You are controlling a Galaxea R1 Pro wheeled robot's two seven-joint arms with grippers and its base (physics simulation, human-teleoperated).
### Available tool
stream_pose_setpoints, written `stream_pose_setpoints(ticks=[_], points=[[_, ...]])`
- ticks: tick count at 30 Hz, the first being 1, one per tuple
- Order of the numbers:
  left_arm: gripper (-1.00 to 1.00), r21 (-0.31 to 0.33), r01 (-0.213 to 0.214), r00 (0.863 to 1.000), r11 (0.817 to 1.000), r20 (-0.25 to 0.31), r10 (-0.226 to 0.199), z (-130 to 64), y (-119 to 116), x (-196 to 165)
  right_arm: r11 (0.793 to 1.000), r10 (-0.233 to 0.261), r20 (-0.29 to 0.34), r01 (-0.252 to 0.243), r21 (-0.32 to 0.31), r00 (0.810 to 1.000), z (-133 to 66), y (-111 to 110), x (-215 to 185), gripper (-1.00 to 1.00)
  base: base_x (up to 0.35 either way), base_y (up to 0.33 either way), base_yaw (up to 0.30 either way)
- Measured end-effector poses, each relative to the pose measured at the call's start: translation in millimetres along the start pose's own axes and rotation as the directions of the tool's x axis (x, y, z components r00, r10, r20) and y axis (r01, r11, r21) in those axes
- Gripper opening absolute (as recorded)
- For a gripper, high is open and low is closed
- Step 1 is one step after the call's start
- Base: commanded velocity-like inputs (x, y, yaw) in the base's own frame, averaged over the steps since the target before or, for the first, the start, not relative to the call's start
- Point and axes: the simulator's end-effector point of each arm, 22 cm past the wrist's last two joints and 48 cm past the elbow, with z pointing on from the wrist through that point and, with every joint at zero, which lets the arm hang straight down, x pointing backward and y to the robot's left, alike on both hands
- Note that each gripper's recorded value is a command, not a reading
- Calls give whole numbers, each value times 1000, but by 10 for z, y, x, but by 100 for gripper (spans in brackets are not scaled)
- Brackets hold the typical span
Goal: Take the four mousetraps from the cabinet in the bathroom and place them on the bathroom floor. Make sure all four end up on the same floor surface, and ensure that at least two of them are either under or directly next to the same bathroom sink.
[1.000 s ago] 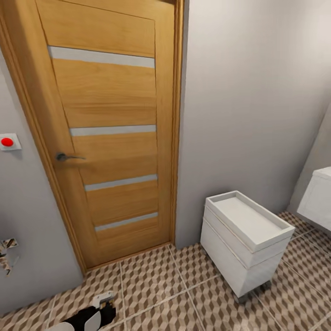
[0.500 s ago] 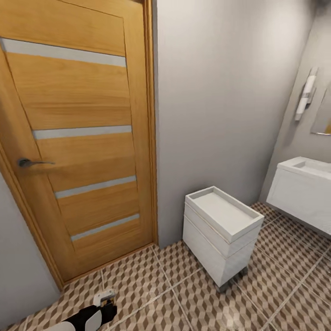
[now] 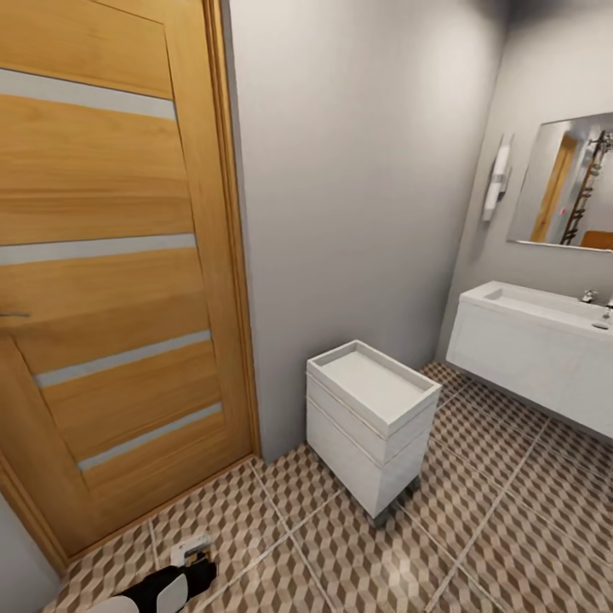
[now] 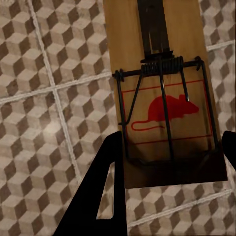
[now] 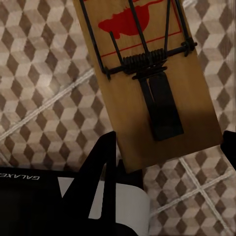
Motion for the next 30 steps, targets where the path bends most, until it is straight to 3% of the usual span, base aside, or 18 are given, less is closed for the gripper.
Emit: stream_pose_setpoints(ticks=[5,10,30], points=[[-100,6,-1,1000,1000,11,1,-2,-29,-29,1000,0,0,0,-2,1000,-1,1,0,-100,0,0,-300],[-100,51,-5,1000,999,1,5,-34,-371,80,1000,0,-1,0,-7,1000,-1,9,8,-100,0,0,-300],[-100,49,-16,1000,999,-18,17,-34,-369,127,1000,2,-1,-2,-8,1000,-1,7,9,-100,0,0,-300]])
